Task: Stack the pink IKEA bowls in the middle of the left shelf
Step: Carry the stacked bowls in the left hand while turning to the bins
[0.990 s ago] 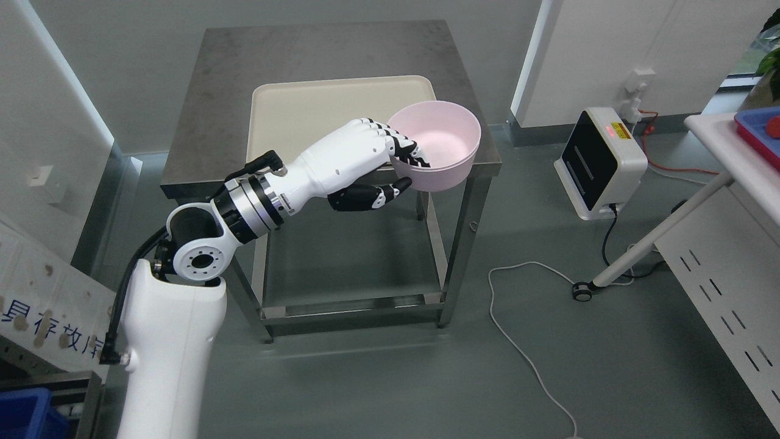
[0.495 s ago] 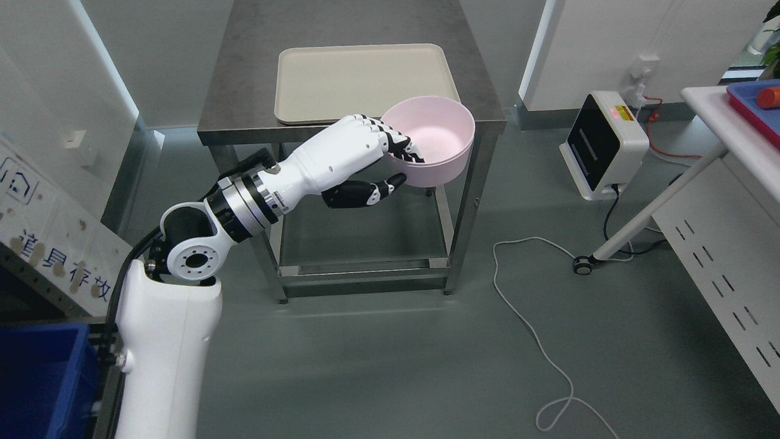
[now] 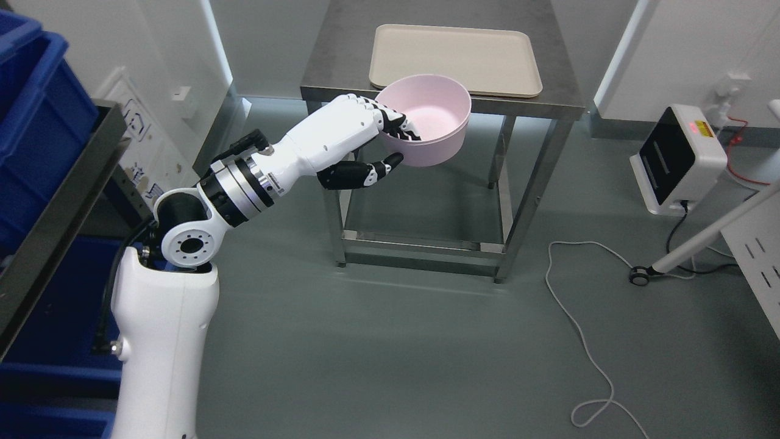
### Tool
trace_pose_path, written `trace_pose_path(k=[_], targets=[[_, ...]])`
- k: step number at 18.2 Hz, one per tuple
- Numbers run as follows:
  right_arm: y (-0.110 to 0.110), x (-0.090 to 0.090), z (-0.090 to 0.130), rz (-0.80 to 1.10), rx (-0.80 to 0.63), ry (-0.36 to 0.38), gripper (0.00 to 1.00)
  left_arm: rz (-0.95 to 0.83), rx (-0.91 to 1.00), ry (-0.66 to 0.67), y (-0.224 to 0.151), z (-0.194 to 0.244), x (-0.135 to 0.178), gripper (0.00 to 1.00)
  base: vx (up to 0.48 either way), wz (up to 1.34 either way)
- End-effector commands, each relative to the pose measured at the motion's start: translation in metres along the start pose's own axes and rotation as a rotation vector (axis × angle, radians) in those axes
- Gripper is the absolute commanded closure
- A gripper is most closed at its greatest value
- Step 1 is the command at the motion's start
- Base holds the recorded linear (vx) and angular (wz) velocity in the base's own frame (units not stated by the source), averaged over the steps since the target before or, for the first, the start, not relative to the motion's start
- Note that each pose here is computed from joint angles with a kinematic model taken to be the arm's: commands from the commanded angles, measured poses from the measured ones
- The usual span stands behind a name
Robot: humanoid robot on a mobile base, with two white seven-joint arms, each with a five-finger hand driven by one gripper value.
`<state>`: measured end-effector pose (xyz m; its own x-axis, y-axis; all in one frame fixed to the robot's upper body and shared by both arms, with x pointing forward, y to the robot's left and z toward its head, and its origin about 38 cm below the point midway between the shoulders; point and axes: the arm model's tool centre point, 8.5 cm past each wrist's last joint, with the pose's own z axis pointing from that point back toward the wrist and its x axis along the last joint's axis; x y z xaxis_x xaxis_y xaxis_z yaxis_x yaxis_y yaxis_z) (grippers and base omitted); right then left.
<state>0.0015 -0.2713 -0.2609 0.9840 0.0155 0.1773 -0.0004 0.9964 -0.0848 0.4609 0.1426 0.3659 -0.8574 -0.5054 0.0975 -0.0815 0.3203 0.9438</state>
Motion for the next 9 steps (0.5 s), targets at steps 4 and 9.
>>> trace_pose_path(k=[4, 9], targets=[[-0.011, 0.0, 0.0, 0.003, -0.017, -0.001, 0.0, -0.045, 0.095, 0.065, 0.078, -0.015, -0.006, 0.94, -0.201, 0.49], [-0.011, 0.0, 0.0, 0.001, -0.017, -0.001, 0.0, -0.016, 0.05, 0.13, 0.099, -0.026, -0.007, 0.94, -0.17, 0.67]])
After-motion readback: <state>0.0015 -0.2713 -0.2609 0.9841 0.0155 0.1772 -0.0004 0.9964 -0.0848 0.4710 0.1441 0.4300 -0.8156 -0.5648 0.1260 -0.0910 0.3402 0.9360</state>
